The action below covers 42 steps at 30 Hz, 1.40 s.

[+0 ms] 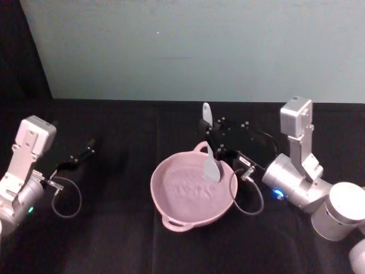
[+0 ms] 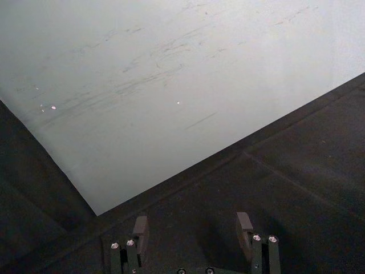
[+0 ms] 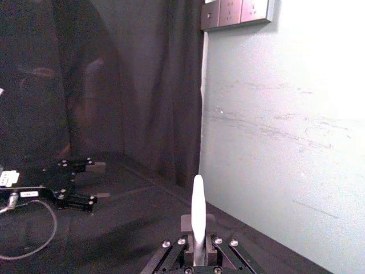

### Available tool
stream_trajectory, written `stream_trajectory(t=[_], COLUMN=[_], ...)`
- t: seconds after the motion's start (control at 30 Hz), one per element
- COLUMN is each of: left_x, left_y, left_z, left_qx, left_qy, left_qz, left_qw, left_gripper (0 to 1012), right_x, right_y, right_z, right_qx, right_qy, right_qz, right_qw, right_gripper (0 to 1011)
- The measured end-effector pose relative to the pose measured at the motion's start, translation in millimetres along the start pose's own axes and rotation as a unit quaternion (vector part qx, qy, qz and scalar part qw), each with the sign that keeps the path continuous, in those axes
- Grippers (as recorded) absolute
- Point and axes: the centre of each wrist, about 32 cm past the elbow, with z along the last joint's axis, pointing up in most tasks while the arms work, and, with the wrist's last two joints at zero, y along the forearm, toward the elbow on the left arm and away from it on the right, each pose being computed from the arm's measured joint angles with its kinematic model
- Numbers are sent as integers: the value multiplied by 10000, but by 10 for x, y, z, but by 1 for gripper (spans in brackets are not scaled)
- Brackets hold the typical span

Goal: Use the one hand to pick up the spoon and stir the clear water in the bowl.

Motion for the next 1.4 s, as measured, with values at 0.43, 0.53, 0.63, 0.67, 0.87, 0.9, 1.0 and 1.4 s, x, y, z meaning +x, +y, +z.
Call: stream_trajectory(t=[0.43,0.53,0.63,0.67,0.87,0.9,1.0,1.4], left_x=[0,0,0,0,0,0,0,0], left_y=[0,0,0,0,0,0,0,0], left_z=[0,0,0,0,0,0,0,0], left_qx=[0,0,1,0,0,0,1,0], left_qy=[0,0,0,0,0,0,0,0], left_qz=[0,0,0,0,0,0,0,0], left_qw=[10000,10000,10000,10000,10000,10000,10000,10000], left_gripper=[1005,1005,1005,1005,1005,1005,1005,1005], right_x=[-249,-292,-343,-354,-414,-421,-414,-204], right_y=[-198,-177,-125,-110,45,69,162,416], right_z=[27,15,-9,-12,-32,-34,-39,-65], right_qx=[103,121,149,154,190,195,201,176], right_qy=[243,315,421,435,472,468,427,231], right_qz=[341,452,593,629,874,899,965,752], right_qw=[9991,9984,9972,9969,9949,9947,9942,9967], right_gripper=[112,112,113,112,112,113,113,112])
